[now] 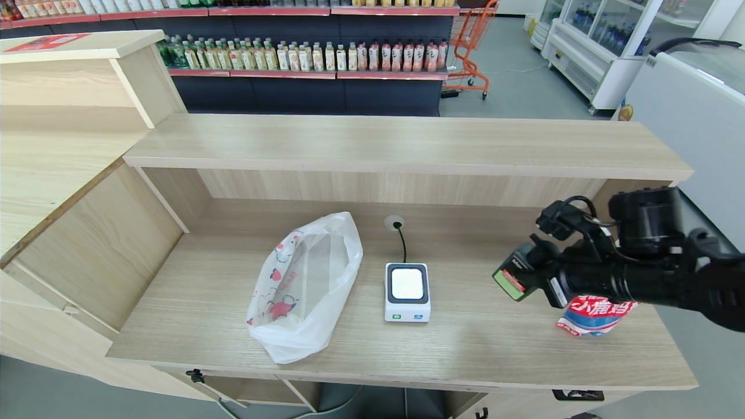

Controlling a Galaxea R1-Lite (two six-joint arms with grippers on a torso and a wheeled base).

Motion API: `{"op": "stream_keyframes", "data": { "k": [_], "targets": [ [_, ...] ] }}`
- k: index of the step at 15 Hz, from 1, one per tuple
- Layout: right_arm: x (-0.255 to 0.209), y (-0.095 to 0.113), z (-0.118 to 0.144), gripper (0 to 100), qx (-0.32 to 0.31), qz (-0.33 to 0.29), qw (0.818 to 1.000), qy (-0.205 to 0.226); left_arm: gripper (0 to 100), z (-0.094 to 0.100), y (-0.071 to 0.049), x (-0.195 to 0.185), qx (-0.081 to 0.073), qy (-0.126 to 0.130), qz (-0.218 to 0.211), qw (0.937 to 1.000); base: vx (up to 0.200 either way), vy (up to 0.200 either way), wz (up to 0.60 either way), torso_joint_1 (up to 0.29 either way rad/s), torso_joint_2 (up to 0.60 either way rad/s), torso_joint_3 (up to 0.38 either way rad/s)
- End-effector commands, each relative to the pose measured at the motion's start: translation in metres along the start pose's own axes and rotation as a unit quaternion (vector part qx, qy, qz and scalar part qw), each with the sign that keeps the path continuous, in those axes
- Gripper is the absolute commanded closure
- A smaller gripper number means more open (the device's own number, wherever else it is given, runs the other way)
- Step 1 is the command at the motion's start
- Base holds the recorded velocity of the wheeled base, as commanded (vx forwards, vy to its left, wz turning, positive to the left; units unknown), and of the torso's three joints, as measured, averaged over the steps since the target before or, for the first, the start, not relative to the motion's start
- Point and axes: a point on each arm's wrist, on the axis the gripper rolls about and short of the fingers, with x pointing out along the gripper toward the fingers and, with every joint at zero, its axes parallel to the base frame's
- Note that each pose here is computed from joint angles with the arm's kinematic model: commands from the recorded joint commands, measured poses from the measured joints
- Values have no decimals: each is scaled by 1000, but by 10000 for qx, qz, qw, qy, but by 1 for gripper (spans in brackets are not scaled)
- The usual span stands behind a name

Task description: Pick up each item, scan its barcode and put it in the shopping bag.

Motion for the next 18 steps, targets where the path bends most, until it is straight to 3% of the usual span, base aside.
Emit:
{"op": "stream_keyframes", "data": {
  "k": [1,2,3,4,5,6,8,9,10,11,13,16,17,18],
  "targets": [
    [-62,6,-20,100,-1203,-828,9858,-834,0,0,0,0,-1,5,8,10000,0,0,0,0,0,0],
    [-71,6,-29,100,-2003,-1176,9671,-1038,0,0,0,0,-1,5,8,10000,0,0,0,0,0,0],
    [-76,6,-32,100,-2530,-1107,9531,-1234,0,0,0,0,-1,5,8,10000,0,0,0,0,0,0],
    [-77,7,-30,100,-3138,-604,9320,-1713,0,0,0,0,-1,-3,1,10000,0,0,0,0,0,0],
    [-79,8,-31,100,-3951,-280,8940,-2096,0,0,0,0,-1,4,1,10000,0,0,0,0,0,0],
    [-80,9,-31,100,-4914,-147,8359,-2442,0,0,0,0,-1,5,8,10000,0,0,0,0,0,0],
    [-69,22,-29,100,-6531,295,6795,-3330,0,0,0,0,-1,5,8,10000,0,0,0,0,0,0],
    [-58,35,-31,100,-6958,581,6167,-3636,0,0,0,0,-1,5,8,10000,0,0,0,0,0,0],
    [-52,41,-32,100,-7175,712,5852,-3710,0,0,0,0,-1,4,1,10000,0,0,0,0,0,0],
    [-42,52,-30,100,-7533,800,5237,-3897,0,0,0,0,-1,5,8,10000,0,0,0,0,0,0],
    [-32,68,-25,100,-7711,889,4705,-4196,0,0,0,0,-1,4,1,10000,0,0,0,0,0,0],
    [-9,99,12,100,-7958,596,3520,-4890,0,0,0,0,-1,4,1,10000,0,0,0,0,0,0],
    [-5,107,23,100,-7979,479,3236,-5063,0,0,0,0,-1,4,1,10000,0,0,0,0,0,0],
    [-4,110,25,100,-7985,454,3156,-5106,0,0,0,0,-1,4,1,10000,0,0,0,0,0,0]
  ]
}}
